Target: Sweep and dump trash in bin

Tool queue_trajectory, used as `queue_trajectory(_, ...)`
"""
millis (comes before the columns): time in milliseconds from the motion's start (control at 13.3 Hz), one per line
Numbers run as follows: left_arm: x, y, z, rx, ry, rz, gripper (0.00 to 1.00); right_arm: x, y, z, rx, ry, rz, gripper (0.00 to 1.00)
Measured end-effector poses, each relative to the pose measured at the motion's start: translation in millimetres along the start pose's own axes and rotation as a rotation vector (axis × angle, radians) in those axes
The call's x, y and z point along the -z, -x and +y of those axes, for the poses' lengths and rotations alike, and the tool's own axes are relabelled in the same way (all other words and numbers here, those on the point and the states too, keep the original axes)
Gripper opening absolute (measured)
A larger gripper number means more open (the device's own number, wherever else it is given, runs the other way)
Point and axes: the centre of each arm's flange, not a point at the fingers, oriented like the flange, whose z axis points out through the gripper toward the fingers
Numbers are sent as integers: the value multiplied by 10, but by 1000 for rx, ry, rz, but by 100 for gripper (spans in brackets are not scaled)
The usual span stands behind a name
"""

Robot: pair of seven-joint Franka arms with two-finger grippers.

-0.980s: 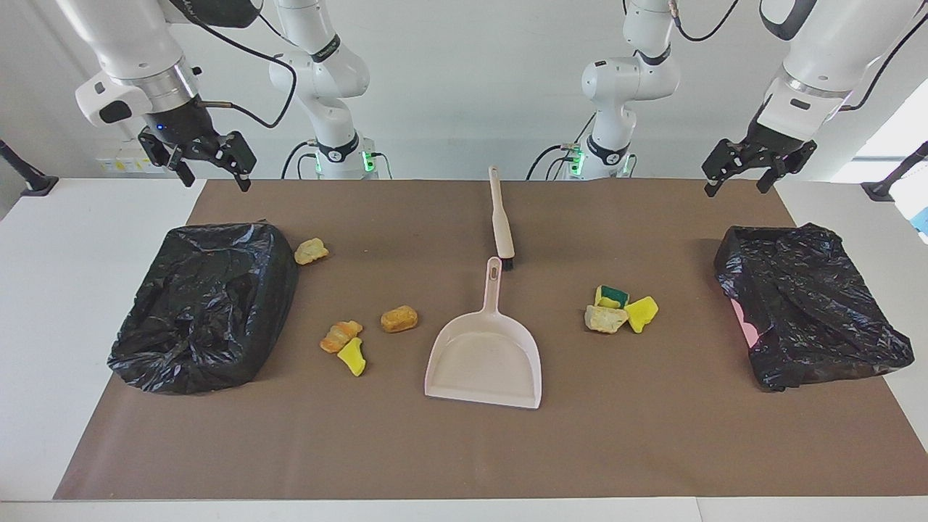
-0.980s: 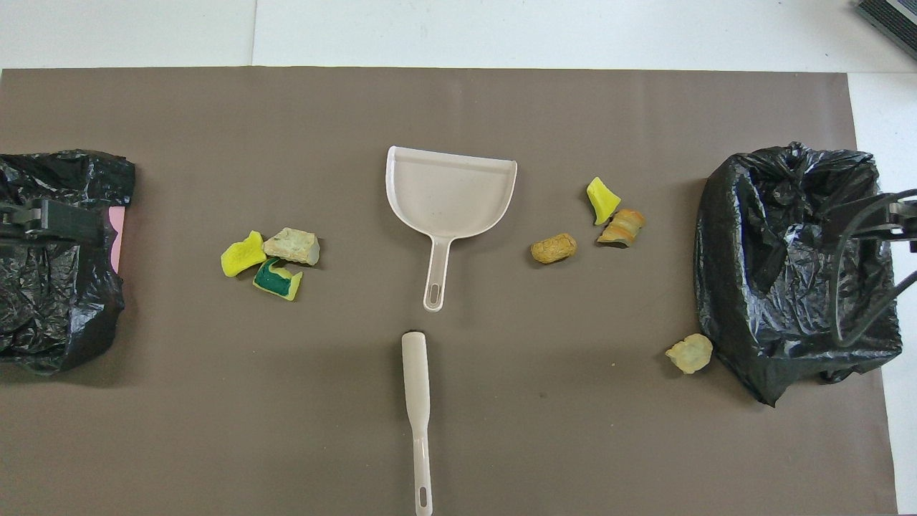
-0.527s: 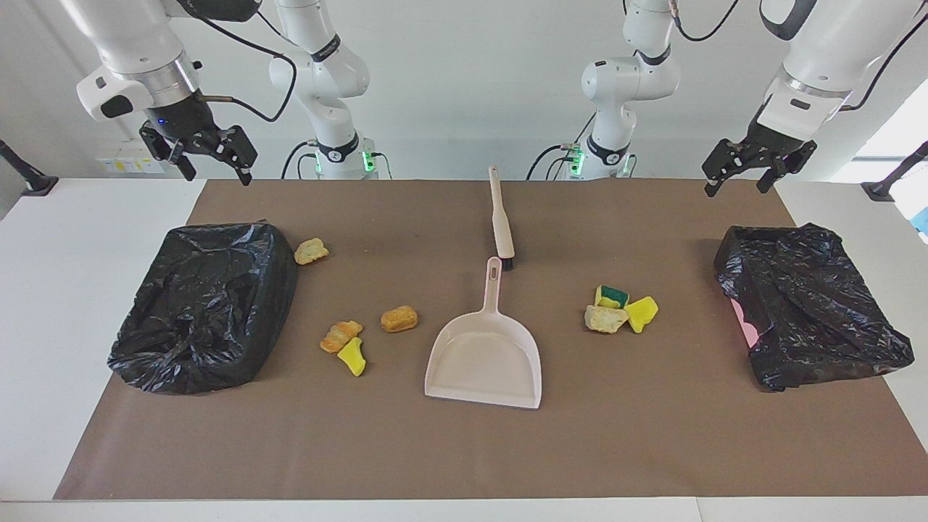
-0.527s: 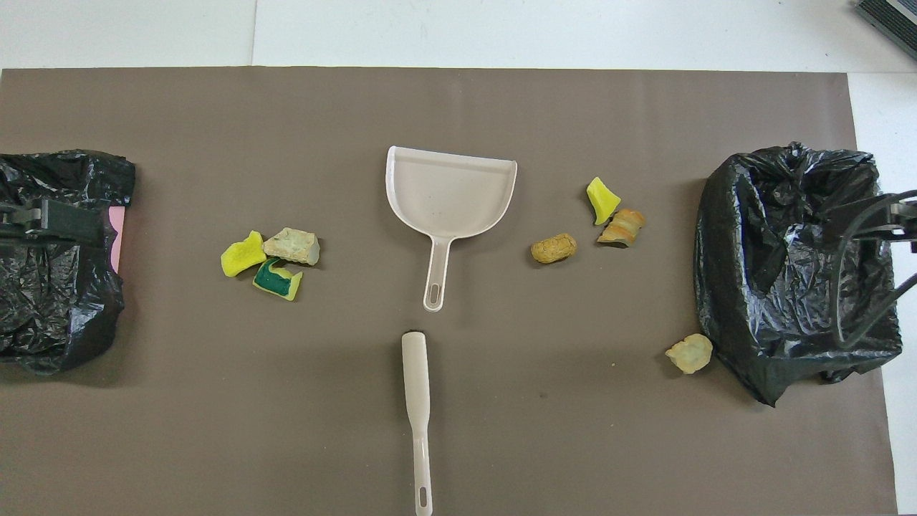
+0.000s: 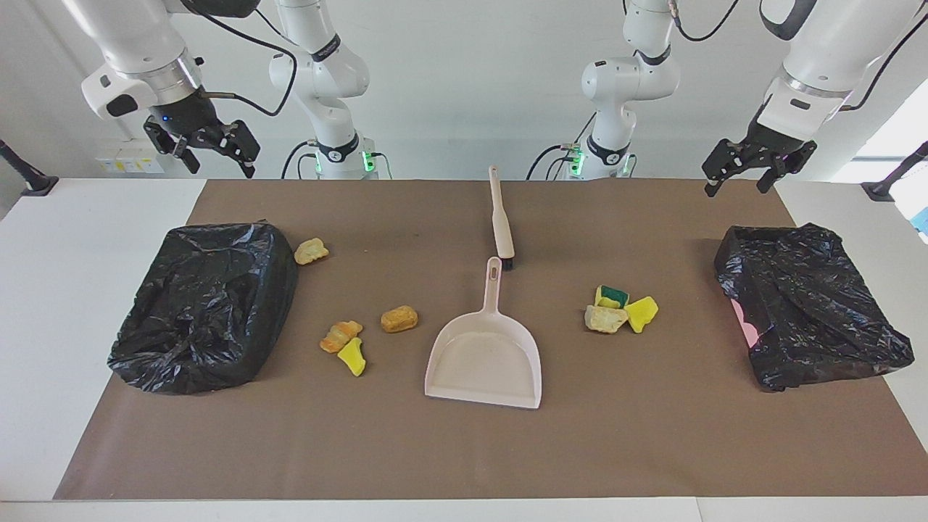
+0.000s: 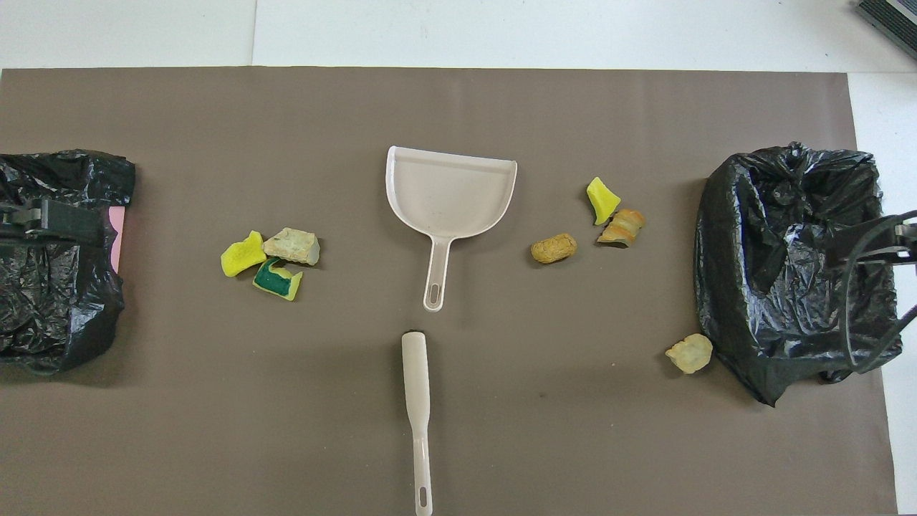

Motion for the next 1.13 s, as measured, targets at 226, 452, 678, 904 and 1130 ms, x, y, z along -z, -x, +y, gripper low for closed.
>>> queue_trajectory(226, 0, 0, -1, 0, 0, 0, 100, 2, 2, -13, 2, 0, 0, 100)
queue_trajectory(452, 0, 0, -1, 0, 0, 0, 100, 4, 8, -78, 15, 1, 1, 100)
queue_trajectory(678, 0, 0, -1, 0, 0, 0, 100, -8, 13, -214, 40, 3, -2, 100)
queue_trajectory(904, 0, 0, -1, 0, 0, 0, 100, -124, -47, -478, 82, 4, -15, 100)
queue_trajectory(1130, 0, 0, -1, 0, 0, 0, 100, -399, -244, -859, 80, -1, -18, 100)
